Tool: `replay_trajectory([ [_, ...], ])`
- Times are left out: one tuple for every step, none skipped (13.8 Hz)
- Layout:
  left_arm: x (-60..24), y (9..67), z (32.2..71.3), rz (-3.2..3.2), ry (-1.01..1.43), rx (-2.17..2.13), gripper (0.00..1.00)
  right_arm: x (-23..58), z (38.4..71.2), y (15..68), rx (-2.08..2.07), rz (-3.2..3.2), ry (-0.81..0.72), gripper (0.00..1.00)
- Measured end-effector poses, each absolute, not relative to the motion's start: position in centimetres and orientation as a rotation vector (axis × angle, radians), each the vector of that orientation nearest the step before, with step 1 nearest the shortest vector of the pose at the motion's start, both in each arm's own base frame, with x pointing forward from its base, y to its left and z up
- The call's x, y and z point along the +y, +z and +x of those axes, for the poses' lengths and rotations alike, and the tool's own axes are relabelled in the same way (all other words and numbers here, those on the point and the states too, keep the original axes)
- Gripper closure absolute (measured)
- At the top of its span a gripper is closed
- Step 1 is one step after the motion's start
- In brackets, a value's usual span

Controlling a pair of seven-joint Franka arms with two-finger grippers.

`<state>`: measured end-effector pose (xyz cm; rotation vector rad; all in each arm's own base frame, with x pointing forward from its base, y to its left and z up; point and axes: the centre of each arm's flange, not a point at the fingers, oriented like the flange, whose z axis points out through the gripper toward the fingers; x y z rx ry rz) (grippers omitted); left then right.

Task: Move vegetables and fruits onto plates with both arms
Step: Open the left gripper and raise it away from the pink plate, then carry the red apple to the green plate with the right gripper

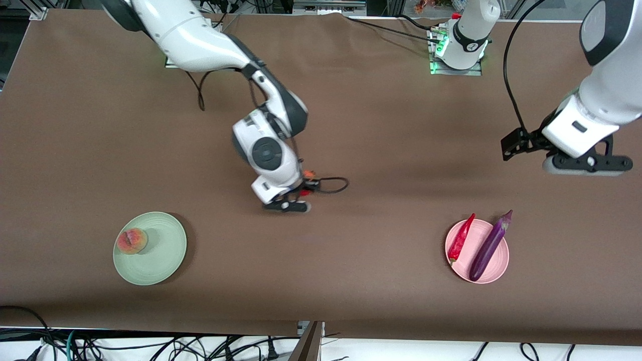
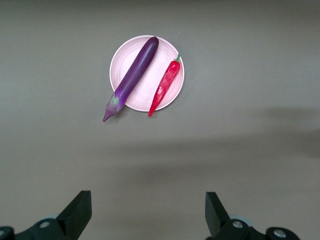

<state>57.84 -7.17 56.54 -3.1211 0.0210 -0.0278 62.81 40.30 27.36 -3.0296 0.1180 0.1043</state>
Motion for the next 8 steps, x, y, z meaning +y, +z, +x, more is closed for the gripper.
replay_trajectory([
  [-7.0, 56.4, 56.8, -3.12, -0.014, 0.017, 0.0, 37.5, 64.3, 28.4, 0.094, -3.039, 0.1, 0.22],
  [-7.0, 56.3, 56.2, -3.12, -0.004, 0.011, 0.0, 34.7, 65.8, 29.2, 0.072, -3.05, 0.083, 0.22],
  [-6.9, 56.3, 56.0, -3.119, -0.002, 0.008, 0.0, 31.3, 67.4, 29.7, 0.044, -3.064, 0.071, 0.22],
  [-6.9, 56.2, 55.9, -3.119, -0.001, 0.007, 0.0, 27.9, 68.7, 29.8, 0.006, -3.08, 0.069, 0.22],
  [-7.0, 56.1, 56.0, -3.119, 0.002, 0.008, 0.0, 24.7, 69.9, 29.7, -0.044, -3.098, 0.068, 0.22],
  [-7.0, 55.9, 56.0, -3.119, 0.006, 0.01, 0.0, 21.5, 70.8, 29.4, -0.102, -3.12, 0.065, 0.22],
  [-7.1, 55.7, 56.1, -3.118, 0.012, 0.012, 0.0, 18.1, 71.7, 29.2, -0.17, -3.139, 0.064, 0.22],
  [-7.2, 55.4, 56.2, -3.118, 0.019, 0.012, 0.0, 14.9, 72.3, 29.1, -0.228, -3.147, 0.066, 0.22],
])
